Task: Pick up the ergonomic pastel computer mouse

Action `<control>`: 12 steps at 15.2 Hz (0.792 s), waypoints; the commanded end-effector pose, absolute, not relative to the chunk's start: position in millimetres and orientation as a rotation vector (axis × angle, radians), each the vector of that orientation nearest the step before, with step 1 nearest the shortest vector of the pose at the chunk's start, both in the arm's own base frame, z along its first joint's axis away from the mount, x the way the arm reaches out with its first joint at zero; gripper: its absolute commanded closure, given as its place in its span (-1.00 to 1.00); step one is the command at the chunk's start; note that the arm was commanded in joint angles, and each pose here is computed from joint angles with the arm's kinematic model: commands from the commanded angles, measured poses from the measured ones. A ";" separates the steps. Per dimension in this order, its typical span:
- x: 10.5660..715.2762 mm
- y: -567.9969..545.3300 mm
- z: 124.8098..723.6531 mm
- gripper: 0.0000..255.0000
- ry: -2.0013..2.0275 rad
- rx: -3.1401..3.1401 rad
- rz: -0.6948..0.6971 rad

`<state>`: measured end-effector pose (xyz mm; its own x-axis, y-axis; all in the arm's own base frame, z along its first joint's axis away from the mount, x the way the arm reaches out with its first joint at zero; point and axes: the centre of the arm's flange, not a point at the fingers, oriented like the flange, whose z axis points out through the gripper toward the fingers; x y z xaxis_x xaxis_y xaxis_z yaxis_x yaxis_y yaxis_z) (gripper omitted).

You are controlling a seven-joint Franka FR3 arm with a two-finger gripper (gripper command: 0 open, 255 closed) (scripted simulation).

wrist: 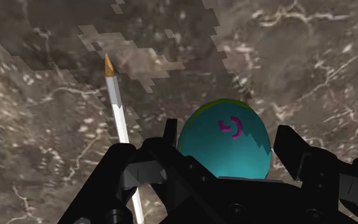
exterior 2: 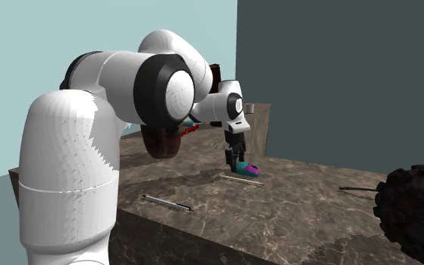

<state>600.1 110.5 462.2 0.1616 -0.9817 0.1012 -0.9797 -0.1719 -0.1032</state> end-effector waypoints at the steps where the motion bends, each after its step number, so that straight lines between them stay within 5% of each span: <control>1: 600.2 110.0 461.8 1.00 2.014 -2.384 -0.225; 12: 600.0 110.3 503.7 1.00 2.014 -2.384 -0.225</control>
